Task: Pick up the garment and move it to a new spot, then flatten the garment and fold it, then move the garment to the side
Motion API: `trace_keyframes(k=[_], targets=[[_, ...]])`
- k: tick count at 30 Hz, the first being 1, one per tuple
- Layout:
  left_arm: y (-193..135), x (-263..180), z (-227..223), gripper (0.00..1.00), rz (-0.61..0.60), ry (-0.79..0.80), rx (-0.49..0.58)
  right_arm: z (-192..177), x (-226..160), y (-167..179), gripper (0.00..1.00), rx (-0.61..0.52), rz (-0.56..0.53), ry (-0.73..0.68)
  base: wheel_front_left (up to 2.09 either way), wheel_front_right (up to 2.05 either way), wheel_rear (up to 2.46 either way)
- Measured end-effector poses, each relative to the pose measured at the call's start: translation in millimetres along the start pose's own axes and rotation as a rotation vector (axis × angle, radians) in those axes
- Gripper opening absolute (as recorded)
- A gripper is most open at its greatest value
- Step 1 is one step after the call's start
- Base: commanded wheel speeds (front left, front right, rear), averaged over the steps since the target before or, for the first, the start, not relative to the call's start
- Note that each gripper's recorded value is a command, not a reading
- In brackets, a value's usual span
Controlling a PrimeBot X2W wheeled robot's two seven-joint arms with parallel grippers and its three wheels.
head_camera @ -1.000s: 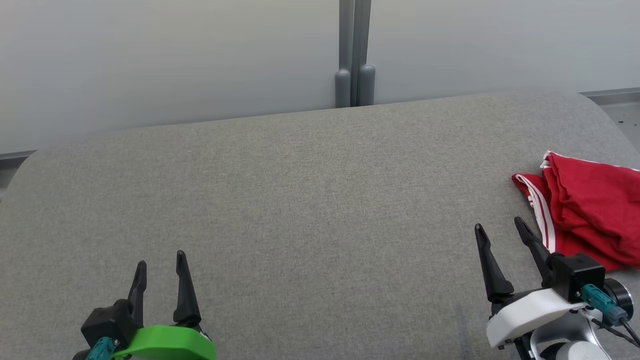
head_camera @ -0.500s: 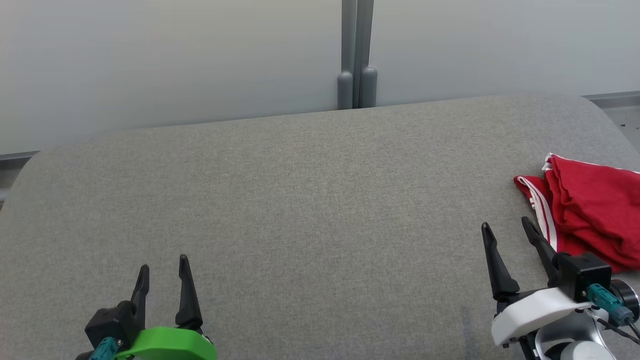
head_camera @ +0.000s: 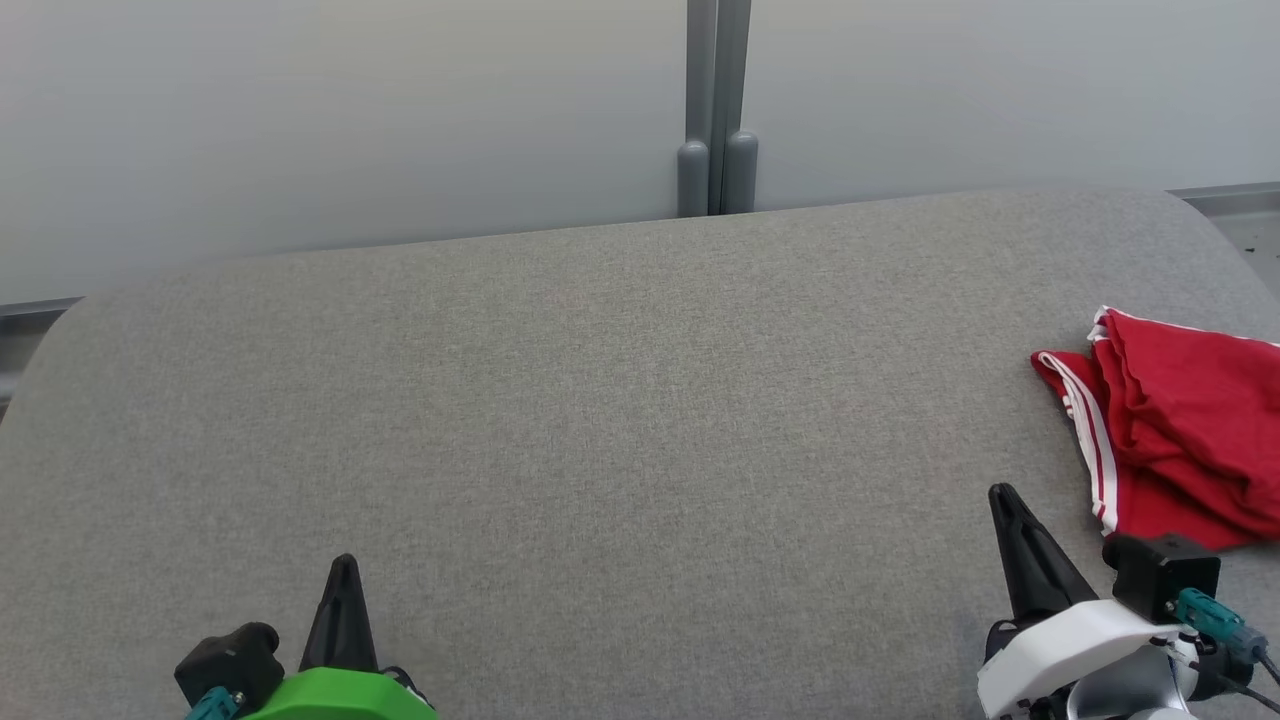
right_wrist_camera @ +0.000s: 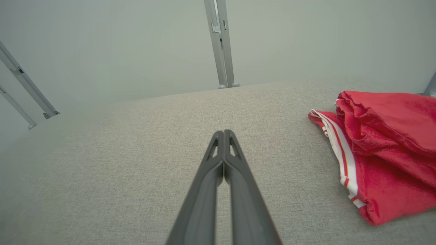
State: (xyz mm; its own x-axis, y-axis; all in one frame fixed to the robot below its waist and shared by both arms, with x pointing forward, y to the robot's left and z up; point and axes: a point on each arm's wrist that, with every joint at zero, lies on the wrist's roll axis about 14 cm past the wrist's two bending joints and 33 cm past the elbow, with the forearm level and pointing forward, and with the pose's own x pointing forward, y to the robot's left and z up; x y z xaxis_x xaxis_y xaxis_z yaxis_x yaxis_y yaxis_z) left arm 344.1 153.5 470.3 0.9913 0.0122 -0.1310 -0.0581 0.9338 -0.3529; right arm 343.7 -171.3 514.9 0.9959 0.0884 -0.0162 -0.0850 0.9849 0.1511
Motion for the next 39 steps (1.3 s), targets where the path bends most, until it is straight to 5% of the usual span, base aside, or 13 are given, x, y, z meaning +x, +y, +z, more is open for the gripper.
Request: trace_keyframes(k=[39], targets=[[15,13,5,0.00,0.025,0.069,-0.558,-3,16,-12,0.00,0.648,-0.017,-0.013,0.00,0.00,0.00]])
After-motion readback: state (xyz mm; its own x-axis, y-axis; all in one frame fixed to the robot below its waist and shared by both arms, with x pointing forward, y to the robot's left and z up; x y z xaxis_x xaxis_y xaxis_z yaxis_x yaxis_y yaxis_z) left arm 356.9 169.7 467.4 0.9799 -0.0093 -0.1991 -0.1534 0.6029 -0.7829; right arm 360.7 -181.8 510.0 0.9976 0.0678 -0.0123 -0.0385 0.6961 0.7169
